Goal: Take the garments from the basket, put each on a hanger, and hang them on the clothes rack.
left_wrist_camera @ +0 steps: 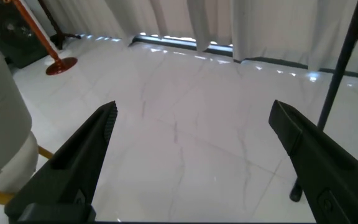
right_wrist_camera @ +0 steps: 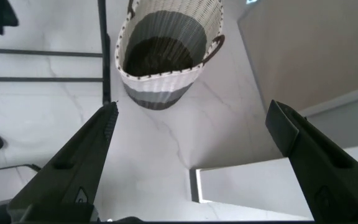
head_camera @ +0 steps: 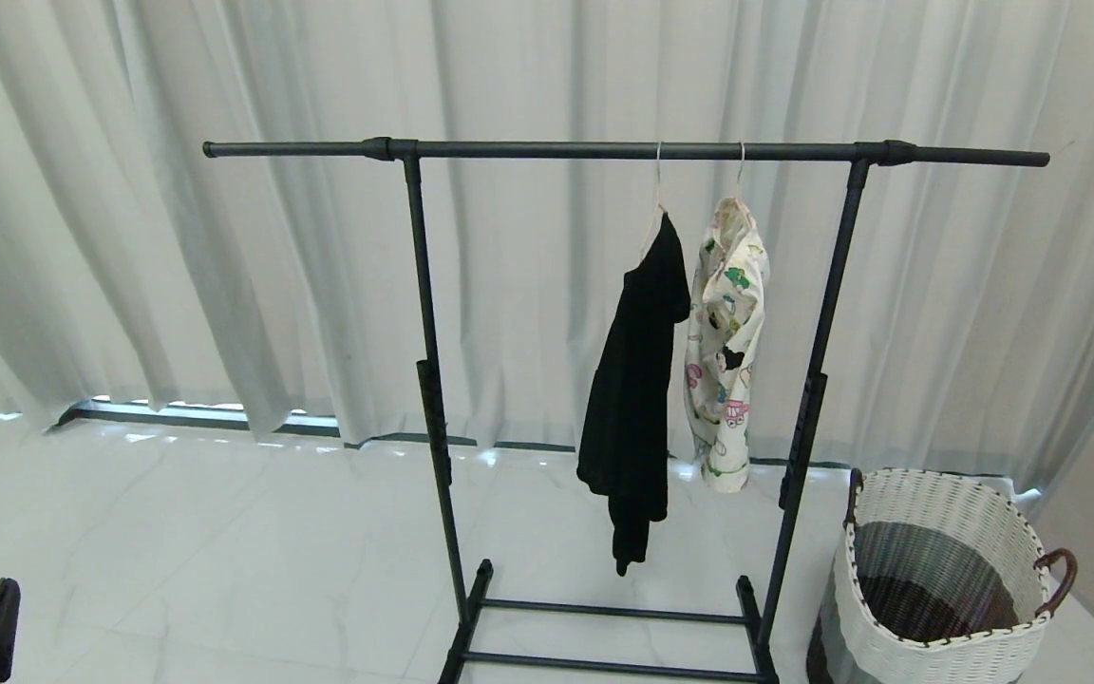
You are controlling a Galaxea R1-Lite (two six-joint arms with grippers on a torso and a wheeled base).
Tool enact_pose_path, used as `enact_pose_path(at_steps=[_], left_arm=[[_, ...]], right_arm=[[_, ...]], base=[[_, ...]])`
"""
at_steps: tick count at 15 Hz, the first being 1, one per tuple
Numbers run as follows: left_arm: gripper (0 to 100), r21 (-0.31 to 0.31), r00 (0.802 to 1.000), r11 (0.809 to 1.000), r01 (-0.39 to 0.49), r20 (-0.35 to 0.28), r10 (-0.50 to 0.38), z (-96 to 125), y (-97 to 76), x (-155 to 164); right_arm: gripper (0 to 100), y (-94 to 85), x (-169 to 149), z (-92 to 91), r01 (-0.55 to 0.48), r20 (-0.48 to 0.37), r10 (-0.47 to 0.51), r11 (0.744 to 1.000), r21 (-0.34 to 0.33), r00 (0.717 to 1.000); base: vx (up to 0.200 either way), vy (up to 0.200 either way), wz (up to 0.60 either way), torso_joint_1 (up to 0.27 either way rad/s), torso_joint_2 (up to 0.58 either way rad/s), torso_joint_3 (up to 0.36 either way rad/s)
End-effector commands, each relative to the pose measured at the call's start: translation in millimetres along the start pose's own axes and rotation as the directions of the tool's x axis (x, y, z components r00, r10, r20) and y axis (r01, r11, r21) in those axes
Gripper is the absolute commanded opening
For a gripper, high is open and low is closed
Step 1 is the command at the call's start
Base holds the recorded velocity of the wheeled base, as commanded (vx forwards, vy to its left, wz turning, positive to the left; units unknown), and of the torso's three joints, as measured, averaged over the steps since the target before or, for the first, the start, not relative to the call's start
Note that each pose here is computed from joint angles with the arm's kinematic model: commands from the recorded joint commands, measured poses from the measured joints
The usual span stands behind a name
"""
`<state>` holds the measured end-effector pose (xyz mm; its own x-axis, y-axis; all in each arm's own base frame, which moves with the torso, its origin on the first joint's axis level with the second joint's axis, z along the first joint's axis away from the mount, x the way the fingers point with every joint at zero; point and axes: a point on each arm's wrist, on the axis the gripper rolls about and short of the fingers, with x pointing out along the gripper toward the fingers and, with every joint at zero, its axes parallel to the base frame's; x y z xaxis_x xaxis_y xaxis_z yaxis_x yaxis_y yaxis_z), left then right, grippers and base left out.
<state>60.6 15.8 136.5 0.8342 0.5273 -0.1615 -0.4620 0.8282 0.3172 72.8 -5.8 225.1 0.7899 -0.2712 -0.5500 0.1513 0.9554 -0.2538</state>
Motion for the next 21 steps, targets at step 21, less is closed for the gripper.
enact_pose_path(at_steps=[21], left_arm=[[100,-0.130,0.989,0.989,-0.075,0.120,0.090,-71.2,15.2,-61.5]], right_arm=[[100,14.9,1.1,-171.9,0.209,0.509,-0.374,0.913,0.351,0.775]], base=[[0.000,0.000,0.00,-0.064,0.19,0.124]])
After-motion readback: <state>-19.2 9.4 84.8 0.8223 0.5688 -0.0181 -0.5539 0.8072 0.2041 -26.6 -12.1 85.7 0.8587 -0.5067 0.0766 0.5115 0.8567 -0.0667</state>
